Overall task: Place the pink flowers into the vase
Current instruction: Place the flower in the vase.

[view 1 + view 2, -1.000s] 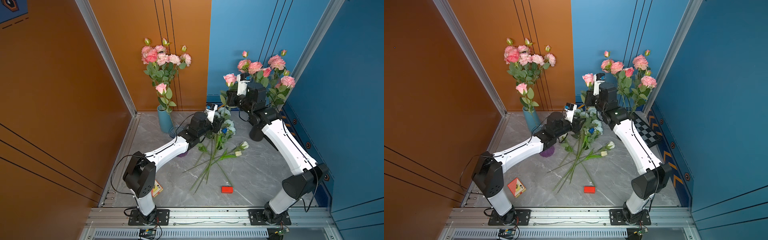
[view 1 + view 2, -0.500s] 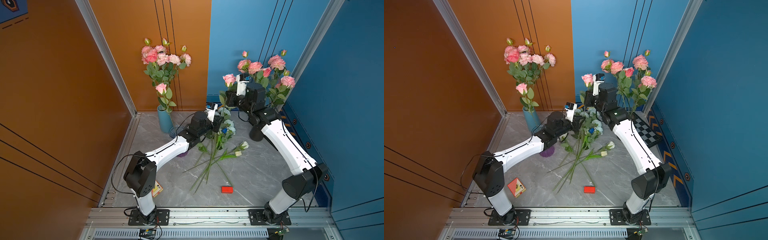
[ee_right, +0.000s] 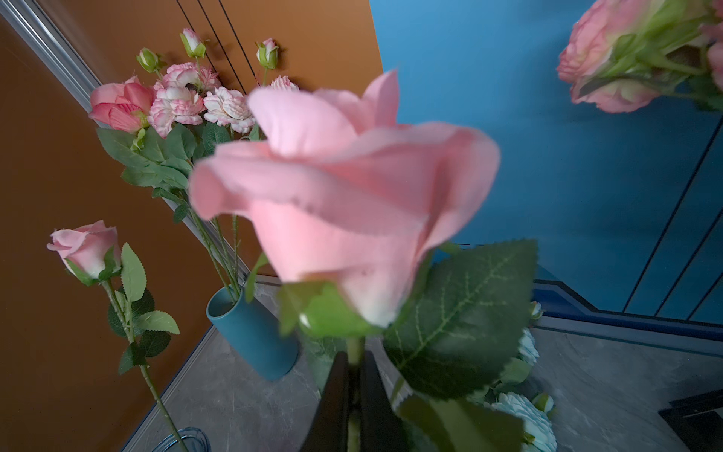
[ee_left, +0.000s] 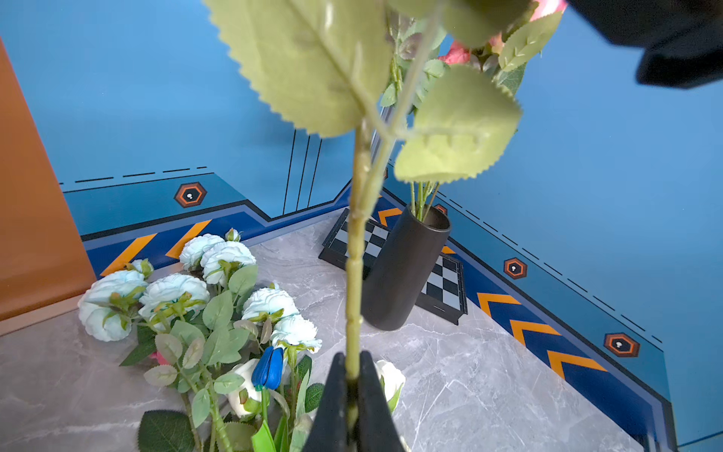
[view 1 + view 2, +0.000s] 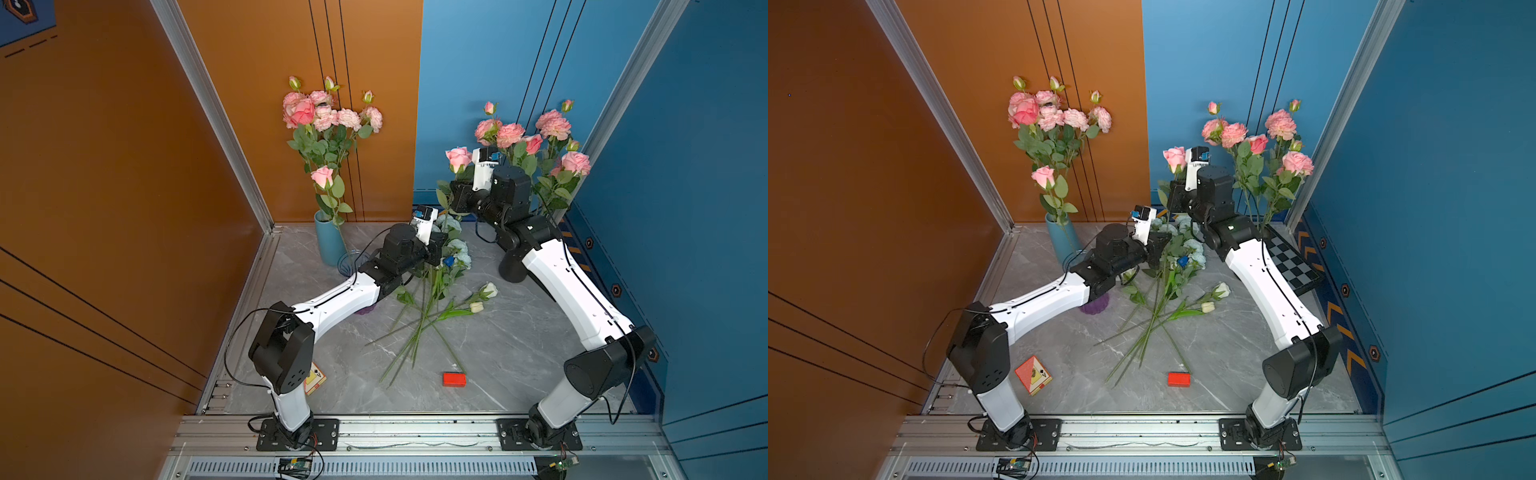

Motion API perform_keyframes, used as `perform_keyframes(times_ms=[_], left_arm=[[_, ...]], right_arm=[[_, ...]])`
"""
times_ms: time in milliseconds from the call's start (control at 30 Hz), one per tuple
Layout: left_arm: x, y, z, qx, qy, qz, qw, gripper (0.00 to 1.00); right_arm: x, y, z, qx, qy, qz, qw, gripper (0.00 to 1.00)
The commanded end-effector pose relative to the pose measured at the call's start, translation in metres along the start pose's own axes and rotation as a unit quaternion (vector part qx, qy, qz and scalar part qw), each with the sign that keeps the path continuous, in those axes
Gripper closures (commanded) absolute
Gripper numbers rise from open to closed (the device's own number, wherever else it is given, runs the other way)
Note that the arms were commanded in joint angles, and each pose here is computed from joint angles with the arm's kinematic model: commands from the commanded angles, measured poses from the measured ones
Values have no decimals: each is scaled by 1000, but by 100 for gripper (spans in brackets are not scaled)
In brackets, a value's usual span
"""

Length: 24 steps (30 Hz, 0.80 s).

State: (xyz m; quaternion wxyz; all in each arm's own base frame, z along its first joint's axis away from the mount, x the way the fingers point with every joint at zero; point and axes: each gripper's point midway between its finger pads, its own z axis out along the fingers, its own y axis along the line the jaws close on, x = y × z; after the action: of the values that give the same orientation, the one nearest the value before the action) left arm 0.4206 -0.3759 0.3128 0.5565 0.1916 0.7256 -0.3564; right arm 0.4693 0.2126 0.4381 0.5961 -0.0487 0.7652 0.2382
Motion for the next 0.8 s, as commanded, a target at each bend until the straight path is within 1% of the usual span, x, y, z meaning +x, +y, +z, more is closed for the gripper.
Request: perform_keyframes(times_ms=[0,167,233,267,300,400,433,467,533,633,667,767], left_arm=[[-13,0,-1,-1,-21,-1,1000,100],[-20,10,-8,-19,-31,4,999,100],[-23,13,-10,-25,-35,7,999,100],[-25,15,-12,-29,-37,11,999,100],[-26,17,-13,-33,-38,12,999,100],[-36,24,-19,-49,-50,24,997,100],[-42,27,-23,-53,-55,28,997,100],[-49,29,-27,-56,-63,32,996,100],[-63,30,-36,-62,-76,44,994,100],[-88,31,-53,-76,-98,71,990,100],[-95,31,-59,-80,-105,80,988,100],[-118,33,-80,-102,-127,103,981,100]], right_arm=[[0,5,-4,-10,-1,5,1000,90],[0,-4,-11,5,-3,10,1000,78],[-7,-6,-18,7,-11,13,1000,71],[1,-10,-18,10,-2,14,1000,68],[1,-12,-20,11,-3,15,1000,66],[-1,-18,-32,21,-8,15,1000,51],[-2,-22,-36,26,-11,15,999,44],[-3,-25,-40,32,-13,16,999,37],[0,-32,-45,39,-12,17,999,27],[8,-40,-47,45,-4,22,999,5],[11,-42,-47,46,-1,24,999,0],[21,-42,-43,37,9,33,999,0]])
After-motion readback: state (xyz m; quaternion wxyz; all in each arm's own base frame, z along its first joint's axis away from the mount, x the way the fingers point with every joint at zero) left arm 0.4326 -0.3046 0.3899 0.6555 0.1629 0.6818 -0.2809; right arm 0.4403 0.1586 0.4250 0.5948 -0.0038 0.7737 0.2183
